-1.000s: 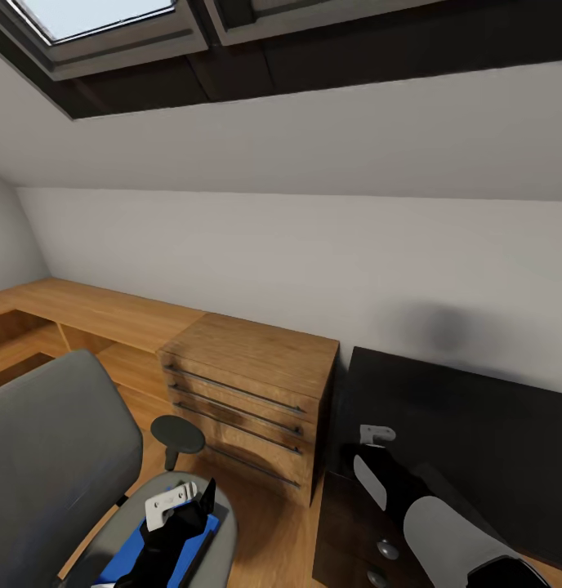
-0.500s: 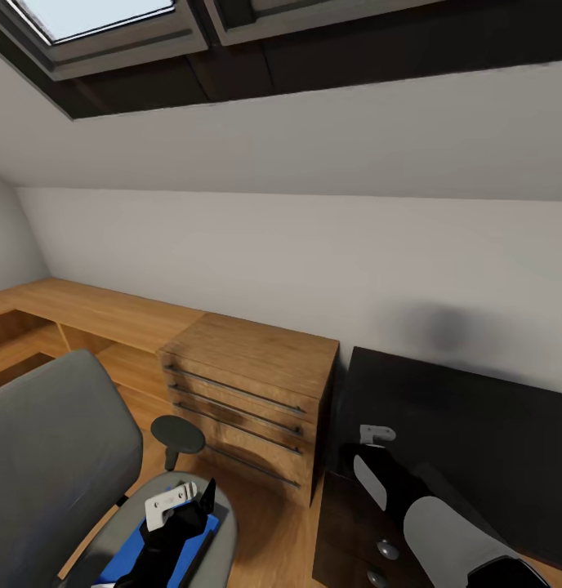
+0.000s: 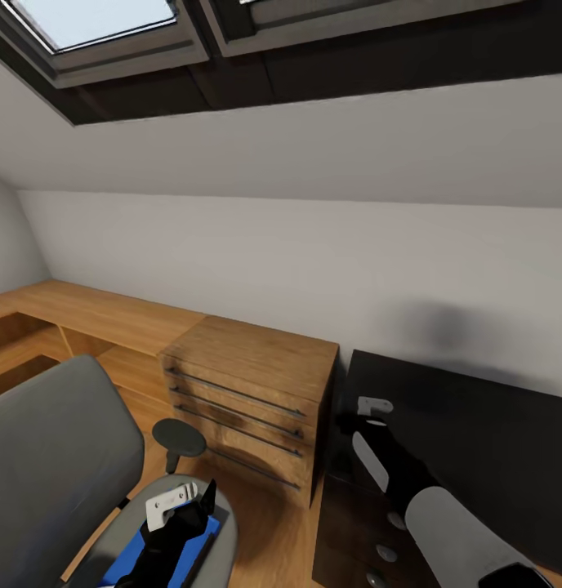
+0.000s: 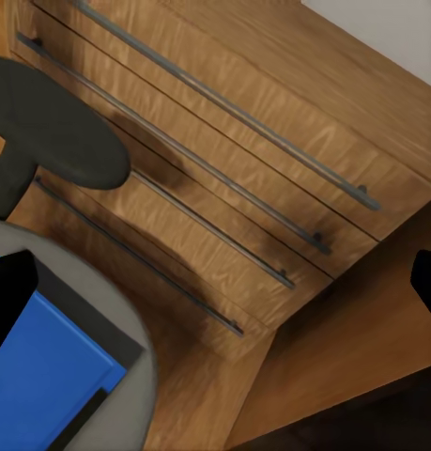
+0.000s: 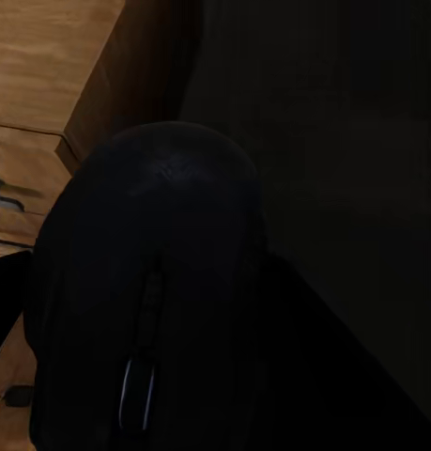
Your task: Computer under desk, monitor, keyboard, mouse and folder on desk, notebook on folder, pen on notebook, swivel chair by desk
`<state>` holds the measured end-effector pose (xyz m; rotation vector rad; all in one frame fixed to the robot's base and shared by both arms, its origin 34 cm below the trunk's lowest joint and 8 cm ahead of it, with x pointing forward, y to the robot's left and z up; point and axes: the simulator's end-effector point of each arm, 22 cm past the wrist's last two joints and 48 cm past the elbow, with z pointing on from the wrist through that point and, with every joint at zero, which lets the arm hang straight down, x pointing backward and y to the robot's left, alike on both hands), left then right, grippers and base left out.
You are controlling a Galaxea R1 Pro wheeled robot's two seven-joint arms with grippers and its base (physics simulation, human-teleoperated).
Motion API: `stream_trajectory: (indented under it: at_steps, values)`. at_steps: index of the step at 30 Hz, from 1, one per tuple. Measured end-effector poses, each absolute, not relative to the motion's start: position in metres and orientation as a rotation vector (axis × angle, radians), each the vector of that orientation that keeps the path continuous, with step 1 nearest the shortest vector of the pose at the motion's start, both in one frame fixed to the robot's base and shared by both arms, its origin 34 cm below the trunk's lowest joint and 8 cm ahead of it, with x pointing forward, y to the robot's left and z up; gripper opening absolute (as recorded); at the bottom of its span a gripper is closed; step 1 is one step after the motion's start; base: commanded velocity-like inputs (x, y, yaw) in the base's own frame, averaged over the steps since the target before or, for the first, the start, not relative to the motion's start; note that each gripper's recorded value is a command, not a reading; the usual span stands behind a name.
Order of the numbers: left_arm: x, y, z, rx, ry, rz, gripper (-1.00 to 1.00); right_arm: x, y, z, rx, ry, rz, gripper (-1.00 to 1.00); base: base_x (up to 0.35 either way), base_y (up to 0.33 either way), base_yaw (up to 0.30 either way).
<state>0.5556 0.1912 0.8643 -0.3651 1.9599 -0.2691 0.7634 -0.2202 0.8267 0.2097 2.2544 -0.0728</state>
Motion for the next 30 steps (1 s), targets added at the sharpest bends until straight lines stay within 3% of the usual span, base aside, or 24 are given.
stream_trajectory:
  at_steps: [9,30]
  values:
    - [0.555,0.192,0.876,-0.365,1.960,-0.268,1.00,0.764,-0.224,0.844,0.205,2.256,-0.075,-1.00,-0.037,0.000,0.000]
    - [0.548,0.189,0.895,-0.355,2.000,-0.271,1.00,0.768,-0.211,0.885,0.266,2.232,0.017,-1.00,-0.324,0.000,0.000]
